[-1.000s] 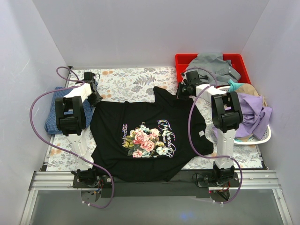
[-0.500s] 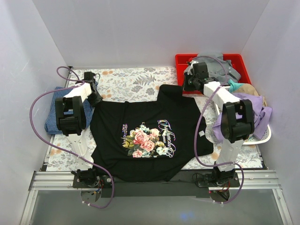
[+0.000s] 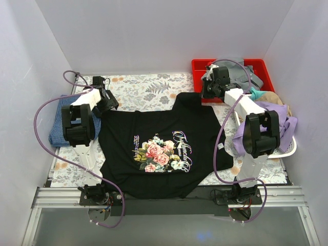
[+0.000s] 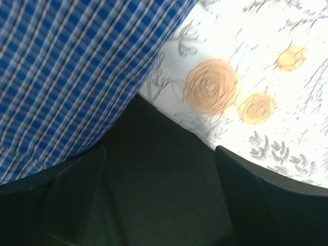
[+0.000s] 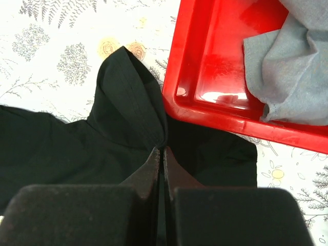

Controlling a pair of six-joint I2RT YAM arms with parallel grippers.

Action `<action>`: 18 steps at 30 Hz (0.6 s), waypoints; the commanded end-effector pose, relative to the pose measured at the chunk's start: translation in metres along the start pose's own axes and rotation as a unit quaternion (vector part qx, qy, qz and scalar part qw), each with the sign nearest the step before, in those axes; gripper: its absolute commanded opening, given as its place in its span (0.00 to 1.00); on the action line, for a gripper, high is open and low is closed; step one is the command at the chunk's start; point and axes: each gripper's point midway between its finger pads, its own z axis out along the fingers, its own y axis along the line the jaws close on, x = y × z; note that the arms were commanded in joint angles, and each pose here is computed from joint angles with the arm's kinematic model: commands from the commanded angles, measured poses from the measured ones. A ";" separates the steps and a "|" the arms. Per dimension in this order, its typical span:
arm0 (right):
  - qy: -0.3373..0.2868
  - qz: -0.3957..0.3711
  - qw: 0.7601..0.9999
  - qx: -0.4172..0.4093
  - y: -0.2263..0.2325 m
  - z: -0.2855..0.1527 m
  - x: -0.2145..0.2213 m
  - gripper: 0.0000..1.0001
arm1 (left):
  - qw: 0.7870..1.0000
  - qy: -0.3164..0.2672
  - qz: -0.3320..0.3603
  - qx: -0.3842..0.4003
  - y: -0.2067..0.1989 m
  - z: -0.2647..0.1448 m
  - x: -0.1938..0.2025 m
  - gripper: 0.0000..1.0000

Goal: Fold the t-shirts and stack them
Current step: Fold the tshirt

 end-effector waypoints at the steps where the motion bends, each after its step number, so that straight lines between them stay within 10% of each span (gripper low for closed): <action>1: -0.012 -0.010 1.000 -0.010 0.005 -0.009 -0.008 0.01 | 1.000 -0.007 -0.001 0.012 -0.010 0.007 -0.013 0.87; 12: -0.018 -0.015 1.000 -0.009 0.007 -0.021 -0.012 0.01 | 1.000 0.028 0.009 -0.006 -0.004 0.028 0.004 0.00; 18: -0.033 -0.039 0.999 -0.014 0.014 -0.041 -0.027 0.01 | 0.999 0.024 0.012 0.023 -0.015 0.015 -0.002 0.00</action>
